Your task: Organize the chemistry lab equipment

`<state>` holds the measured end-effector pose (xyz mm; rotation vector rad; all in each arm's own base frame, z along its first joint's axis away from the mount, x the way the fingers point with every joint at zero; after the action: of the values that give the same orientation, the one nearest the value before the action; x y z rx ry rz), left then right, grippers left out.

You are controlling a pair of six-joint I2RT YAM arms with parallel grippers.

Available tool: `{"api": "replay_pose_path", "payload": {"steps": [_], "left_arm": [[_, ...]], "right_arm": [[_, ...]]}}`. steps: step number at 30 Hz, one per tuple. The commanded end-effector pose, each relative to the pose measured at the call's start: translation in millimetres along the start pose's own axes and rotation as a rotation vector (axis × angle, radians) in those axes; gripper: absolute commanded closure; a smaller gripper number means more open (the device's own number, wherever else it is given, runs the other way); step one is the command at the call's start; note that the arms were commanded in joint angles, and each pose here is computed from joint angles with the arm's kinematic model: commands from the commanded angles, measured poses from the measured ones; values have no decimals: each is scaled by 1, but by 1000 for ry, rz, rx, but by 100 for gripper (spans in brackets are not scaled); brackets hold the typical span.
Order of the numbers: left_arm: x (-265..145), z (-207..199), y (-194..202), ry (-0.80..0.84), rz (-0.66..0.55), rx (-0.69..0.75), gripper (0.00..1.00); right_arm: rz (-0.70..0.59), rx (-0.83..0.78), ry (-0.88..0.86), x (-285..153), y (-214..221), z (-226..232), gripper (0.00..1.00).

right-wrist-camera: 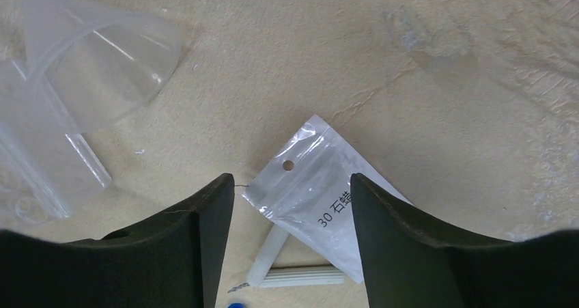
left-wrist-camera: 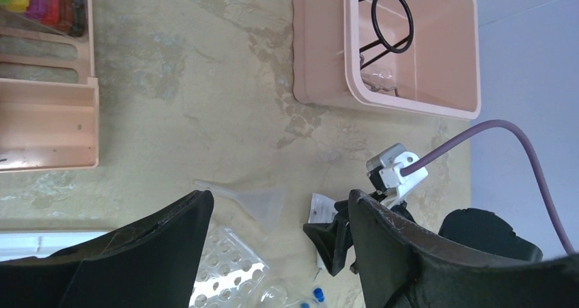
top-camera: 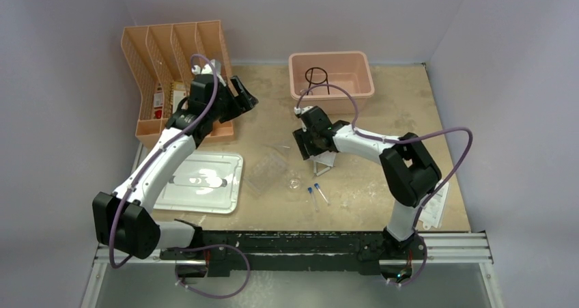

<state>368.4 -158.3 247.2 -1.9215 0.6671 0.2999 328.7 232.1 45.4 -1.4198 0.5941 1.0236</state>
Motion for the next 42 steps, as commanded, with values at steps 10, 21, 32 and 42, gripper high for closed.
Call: {"api": "replay_pose_path", "payload": {"steps": [10,21,32,42], "left_arm": [[-12,-4,-14,25,-58,29,27],[-14,-4,-15,22,-64,30,27],[-16,-1,-12,14,-65,32,27],[-17,0,-12,13,-67,31,27]], "right_arm": [[-12,-170,48,3,-1,0,36],[116,-189,-87,7,30,16,37],[115,-179,-52,7,24,14,79],[-34,-126,14,-28,-24,11,98]]}}
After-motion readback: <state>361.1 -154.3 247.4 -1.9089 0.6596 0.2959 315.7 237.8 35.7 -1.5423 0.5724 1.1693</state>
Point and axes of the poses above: each gripper's point midway between its finger pads, its own x axis out along the fingers, its own z axis along the line the jaws close on, y = z × x, the point moved 1 cm from there along -x, back along the fingers, and after that the axes turned 12 degrees about x, right-handed, at the moved point
